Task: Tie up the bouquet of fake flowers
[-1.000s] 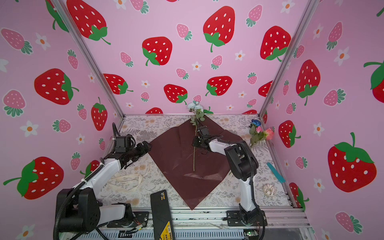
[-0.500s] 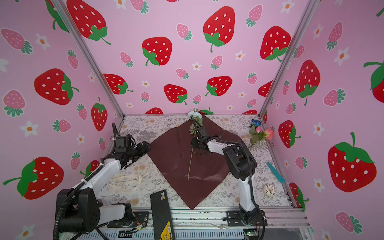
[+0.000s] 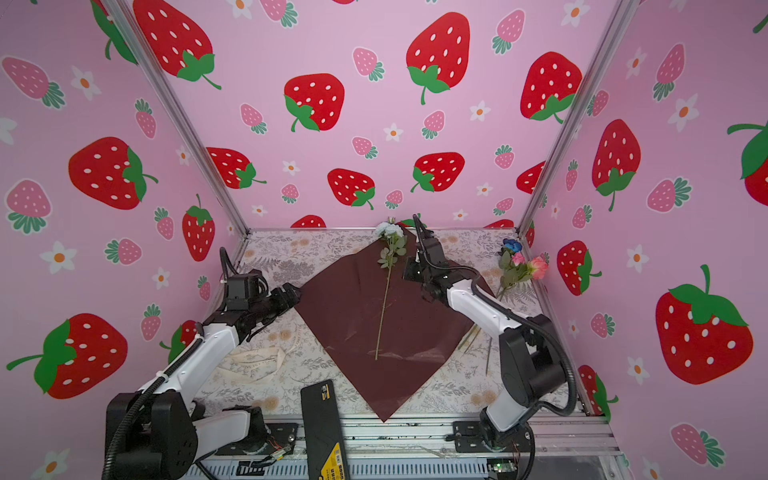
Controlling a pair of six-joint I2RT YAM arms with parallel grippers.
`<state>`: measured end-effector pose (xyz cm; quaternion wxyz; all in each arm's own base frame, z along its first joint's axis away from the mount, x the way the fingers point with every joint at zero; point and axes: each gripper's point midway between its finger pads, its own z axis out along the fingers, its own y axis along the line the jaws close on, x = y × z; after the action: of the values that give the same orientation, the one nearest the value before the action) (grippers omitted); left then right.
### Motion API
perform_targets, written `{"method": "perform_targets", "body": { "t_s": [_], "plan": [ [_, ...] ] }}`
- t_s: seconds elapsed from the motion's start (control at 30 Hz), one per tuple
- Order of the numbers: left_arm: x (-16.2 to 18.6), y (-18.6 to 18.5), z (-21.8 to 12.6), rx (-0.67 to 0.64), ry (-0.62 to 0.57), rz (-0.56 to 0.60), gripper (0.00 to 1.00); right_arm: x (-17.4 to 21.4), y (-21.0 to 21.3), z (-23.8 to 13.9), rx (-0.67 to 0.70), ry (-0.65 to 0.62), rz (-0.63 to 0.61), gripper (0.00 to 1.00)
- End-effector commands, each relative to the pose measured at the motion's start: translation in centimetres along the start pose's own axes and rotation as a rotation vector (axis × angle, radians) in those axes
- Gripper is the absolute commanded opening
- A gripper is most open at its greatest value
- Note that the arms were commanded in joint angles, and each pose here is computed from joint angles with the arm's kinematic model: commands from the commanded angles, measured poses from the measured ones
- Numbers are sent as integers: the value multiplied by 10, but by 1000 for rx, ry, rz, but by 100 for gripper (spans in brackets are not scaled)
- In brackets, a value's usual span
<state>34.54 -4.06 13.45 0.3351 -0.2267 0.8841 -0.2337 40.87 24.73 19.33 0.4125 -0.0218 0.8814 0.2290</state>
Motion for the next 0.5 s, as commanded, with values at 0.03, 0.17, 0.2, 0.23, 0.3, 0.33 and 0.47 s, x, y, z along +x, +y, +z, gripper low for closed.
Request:
{"method": "perform_targets", "body": {
  "t_s": [0.03,0.17,0.2,0.23,0.3,0.33,0.47],
  "plan": [
    [21,7,-4,4,47,-43,92,21,-72,-33,199,42,10,29],
    [41,14,-5,10,84,-98,91,29,-106,-66,263,11,58,32],
    [47,17,-6,7,97,-115,90,31,-107,-71,260,4,59,32],
    [55,20,-5,4,116,-135,89,35,-106,-75,248,3,47,32],
    [69,23,-4,16,147,-170,86,45,-99,-78,206,12,46,32],
    [77,24,-3,28,164,-191,84,52,-97,-79,196,27,48,32],
    [109,19,-1,55,233,-228,79,83,-79,-74,183,97,20,31]
  ]
}}
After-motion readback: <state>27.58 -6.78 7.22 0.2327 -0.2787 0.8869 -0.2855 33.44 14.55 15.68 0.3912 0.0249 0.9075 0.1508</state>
